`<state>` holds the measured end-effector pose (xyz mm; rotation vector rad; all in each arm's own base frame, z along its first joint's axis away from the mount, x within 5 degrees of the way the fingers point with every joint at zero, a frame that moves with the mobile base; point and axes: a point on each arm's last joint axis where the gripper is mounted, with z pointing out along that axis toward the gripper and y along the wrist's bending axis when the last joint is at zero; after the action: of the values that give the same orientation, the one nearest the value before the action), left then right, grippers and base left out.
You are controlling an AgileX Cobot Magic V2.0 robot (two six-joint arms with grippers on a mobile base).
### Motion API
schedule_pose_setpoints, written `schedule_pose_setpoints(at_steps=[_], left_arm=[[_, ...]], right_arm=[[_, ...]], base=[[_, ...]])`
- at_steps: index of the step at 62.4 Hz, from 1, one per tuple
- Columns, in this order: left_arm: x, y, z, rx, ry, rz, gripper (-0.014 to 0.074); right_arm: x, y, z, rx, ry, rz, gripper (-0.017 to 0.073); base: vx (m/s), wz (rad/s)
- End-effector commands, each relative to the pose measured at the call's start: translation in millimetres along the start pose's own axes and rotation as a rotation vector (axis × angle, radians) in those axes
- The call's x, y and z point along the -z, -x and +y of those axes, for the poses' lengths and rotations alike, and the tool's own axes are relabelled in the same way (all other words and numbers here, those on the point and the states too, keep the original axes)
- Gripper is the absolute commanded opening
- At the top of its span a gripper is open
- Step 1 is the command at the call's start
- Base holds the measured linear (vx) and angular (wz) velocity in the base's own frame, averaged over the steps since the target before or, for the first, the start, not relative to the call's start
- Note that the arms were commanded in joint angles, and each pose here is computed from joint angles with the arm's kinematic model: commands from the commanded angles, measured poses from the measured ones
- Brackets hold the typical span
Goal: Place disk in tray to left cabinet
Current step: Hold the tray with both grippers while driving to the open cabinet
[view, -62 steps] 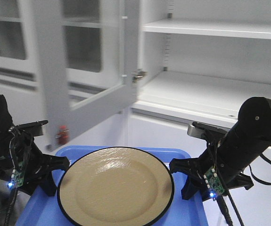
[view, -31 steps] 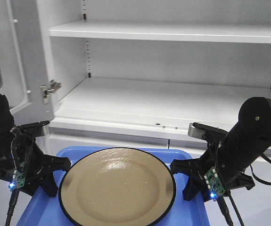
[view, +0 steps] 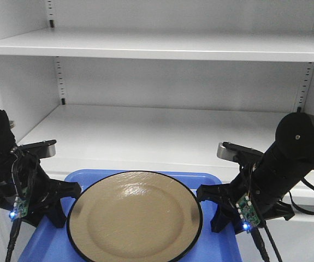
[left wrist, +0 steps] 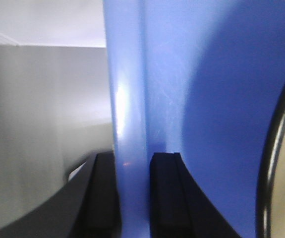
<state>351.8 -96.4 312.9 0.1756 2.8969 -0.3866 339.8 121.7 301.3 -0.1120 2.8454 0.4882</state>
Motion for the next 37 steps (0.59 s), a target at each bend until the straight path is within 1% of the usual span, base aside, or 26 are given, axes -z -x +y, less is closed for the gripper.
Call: schedule_pose_setpoints(at_steps=[1,18,37], left_arm=[[29.3,-1.2,-10.4,-0.016,-0.038,-0.092,0.0],[29.3,-1.2,-10.4,-0.016,-0.038,-0.092,0.0],[29.3,-1.1,-10.5,-0.016,-0.038,-0.093,0.0]], right_arm=[[30.8,2.4,11.1,0.031,0.046,-0.108,-0.0002],[30.8,2.4,11.1,0.031,0.046,-0.108,-0.0002],[30.8,2.4,11.1,0.031,0.046,-0.108,-0.0002]], base=[[0.28,-0.18],[0.25,-0.18],[0.19,-0.14]])
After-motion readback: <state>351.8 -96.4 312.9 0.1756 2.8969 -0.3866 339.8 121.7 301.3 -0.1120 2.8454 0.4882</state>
